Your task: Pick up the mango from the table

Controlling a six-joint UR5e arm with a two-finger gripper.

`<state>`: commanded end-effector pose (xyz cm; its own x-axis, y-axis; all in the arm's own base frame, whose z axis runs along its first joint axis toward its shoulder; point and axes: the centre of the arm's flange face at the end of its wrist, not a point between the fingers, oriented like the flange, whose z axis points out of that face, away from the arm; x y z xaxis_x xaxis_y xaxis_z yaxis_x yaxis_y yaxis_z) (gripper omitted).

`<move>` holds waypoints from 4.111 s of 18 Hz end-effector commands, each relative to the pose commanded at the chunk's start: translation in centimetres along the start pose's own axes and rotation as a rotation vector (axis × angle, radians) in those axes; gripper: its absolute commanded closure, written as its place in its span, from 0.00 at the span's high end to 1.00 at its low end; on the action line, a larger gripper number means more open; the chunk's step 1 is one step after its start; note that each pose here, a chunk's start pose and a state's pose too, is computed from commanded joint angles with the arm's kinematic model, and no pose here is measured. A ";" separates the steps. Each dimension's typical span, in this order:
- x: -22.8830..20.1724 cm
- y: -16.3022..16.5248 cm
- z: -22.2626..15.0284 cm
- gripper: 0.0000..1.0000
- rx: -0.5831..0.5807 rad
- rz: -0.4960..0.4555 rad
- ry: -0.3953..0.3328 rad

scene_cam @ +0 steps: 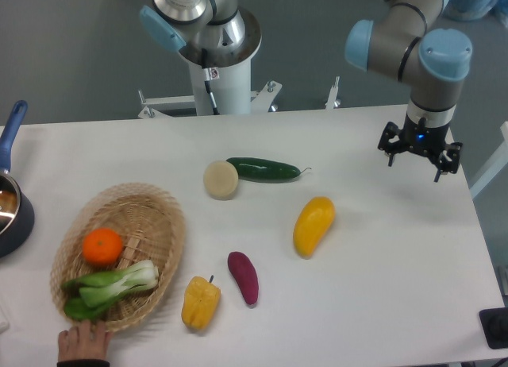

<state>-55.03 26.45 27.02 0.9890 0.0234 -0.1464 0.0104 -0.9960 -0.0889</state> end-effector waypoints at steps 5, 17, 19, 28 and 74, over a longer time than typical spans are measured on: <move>-0.9 -1.0 -0.5 1.00 0.011 0.000 -0.027; 2.0 -8.4 -1.4 1.00 0.035 -0.049 -0.041; 3.3 -9.9 -1.2 1.00 0.037 -0.070 -0.031; 8.9 -14.3 1.0 1.00 0.023 -0.087 0.032; 5.3 -10.6 2.0 0.37 -0.072 -0.042 -0.010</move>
<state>-50.16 37.28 25.18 0.9859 0.0662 -0.1535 0.0633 -0.9977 -0.0241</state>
